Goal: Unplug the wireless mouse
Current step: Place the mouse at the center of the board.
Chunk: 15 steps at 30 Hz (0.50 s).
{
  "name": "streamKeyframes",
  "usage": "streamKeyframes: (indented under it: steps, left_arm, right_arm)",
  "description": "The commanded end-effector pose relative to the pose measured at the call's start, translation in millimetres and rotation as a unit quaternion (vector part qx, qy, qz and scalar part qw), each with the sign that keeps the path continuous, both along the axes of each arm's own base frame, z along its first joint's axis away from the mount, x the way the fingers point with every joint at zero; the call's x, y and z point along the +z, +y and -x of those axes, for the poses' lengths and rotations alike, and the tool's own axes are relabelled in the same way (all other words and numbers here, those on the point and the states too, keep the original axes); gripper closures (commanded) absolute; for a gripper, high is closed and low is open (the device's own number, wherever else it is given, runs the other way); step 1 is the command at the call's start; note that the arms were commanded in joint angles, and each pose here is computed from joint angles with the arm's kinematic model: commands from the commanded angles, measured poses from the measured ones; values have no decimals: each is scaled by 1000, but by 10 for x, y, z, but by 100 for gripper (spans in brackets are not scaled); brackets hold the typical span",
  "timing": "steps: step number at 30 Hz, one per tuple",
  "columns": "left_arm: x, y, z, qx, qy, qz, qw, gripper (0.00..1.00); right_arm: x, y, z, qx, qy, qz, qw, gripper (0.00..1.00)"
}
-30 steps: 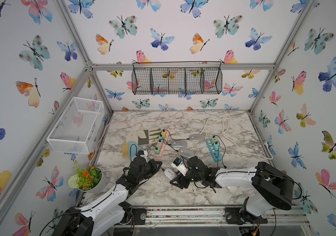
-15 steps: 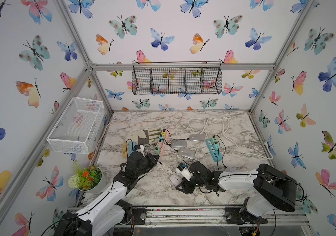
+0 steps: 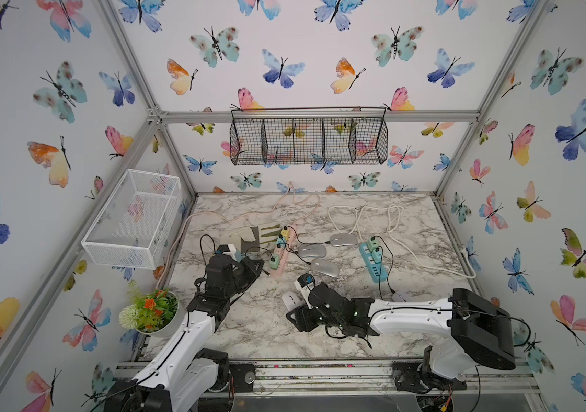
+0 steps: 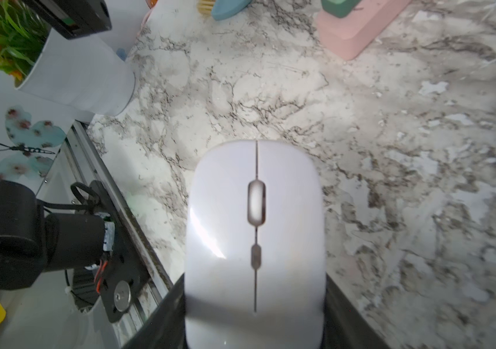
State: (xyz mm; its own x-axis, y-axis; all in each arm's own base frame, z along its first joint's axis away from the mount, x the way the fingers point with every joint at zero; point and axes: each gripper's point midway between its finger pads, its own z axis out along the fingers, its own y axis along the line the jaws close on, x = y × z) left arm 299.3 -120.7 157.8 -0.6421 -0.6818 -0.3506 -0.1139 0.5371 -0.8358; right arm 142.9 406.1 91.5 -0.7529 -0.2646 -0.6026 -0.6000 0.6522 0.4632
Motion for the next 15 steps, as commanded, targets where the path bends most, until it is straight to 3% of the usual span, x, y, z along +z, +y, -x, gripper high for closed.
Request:
streamKeyframes:
  steps: [1, 15]
  left_arm:
    - [67, 44, 17, -28, 6, -5, 1000, 100]
    - [95, 231, 74, -47, 39, 23, 998, 100]
  right_arm:
    - [-125, 89, -33, -49, 18, 23, 998, 99]
    - [-379, 818, 195, -69, 53, 38, 996, 99]
